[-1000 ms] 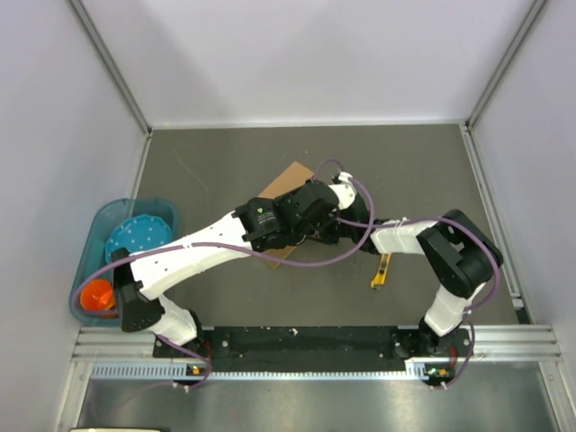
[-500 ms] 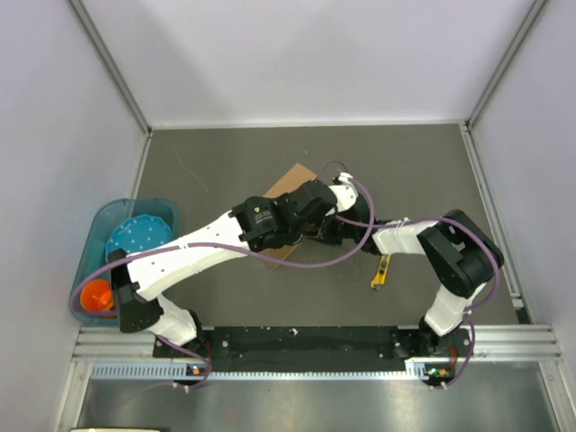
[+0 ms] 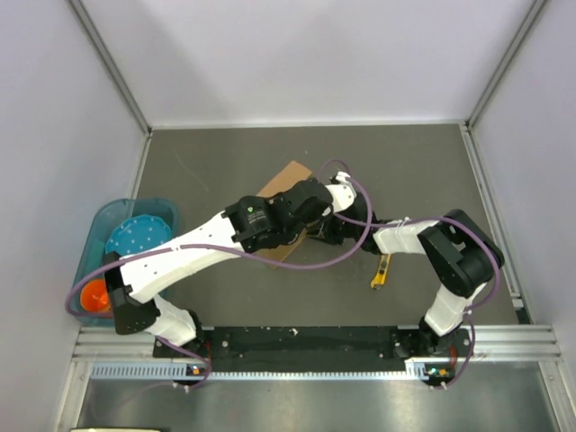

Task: Unpack the express box
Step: Adjust the express box at the center of the board.

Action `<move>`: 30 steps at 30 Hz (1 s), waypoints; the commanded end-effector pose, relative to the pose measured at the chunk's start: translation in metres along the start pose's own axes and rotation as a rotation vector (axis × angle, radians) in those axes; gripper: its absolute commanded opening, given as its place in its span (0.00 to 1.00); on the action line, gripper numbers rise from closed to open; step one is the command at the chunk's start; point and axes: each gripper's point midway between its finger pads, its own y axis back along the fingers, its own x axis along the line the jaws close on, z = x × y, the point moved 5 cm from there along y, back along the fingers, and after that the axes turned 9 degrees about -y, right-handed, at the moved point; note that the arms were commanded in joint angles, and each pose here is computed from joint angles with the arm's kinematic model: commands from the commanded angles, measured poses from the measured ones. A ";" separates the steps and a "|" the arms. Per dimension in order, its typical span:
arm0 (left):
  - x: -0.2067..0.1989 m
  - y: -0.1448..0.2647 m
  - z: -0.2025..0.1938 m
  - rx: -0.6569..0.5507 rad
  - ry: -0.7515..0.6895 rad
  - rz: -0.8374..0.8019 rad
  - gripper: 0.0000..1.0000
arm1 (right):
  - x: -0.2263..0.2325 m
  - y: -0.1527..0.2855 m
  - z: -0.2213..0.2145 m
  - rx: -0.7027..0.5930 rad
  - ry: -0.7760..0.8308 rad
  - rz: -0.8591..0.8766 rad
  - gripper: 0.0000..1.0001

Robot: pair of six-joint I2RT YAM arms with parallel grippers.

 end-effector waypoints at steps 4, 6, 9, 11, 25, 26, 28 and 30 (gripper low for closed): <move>0.022 0.027 0.011 -0.100 0.066 0.025 0.38 | 0.010 0.007 0.007 -0.029 0.002 0.029 0.20; 0.026 0.031 0.010 -0.103 0.070 0.039 0.38 | 0.009 0.007 0.006 -0.027 0.002 0.027 0.20; 0.047 0.041 0.007 -0.114 0.089 0.117 0.39 | 0.009 0.008 0.006 -0.026 0.001 0.025 0.20; 0.064 0.049 0.003 -0.126 0.114 0.160 0.40 | 0.009 0.008 0.006 -0.028 0.001 0.025 0.20; 0.078 0.063 -0.003 -0.195 0.172 0.147 0.47 | 0.015 0.108 0.049 -0.301 0.101 -0.257 0.99; 0.080 0.065 -0.003 -0.204 0.181 0.151 0.47 | 0.009 0.119 0.056 -0.309 0.056 -0.284 0.99; 0.082 0.068 -0.002 -0.217 0.192 0.148 0.47 | 0.010 0.136 0.058 -0.277 -0.069 -0.203 0.99; 0.081 0.072 -0.002 -0.240 0.203 0.122 0.44 | -0.006 0.149 0.065 -0.257 -0.174 -0.173 0.99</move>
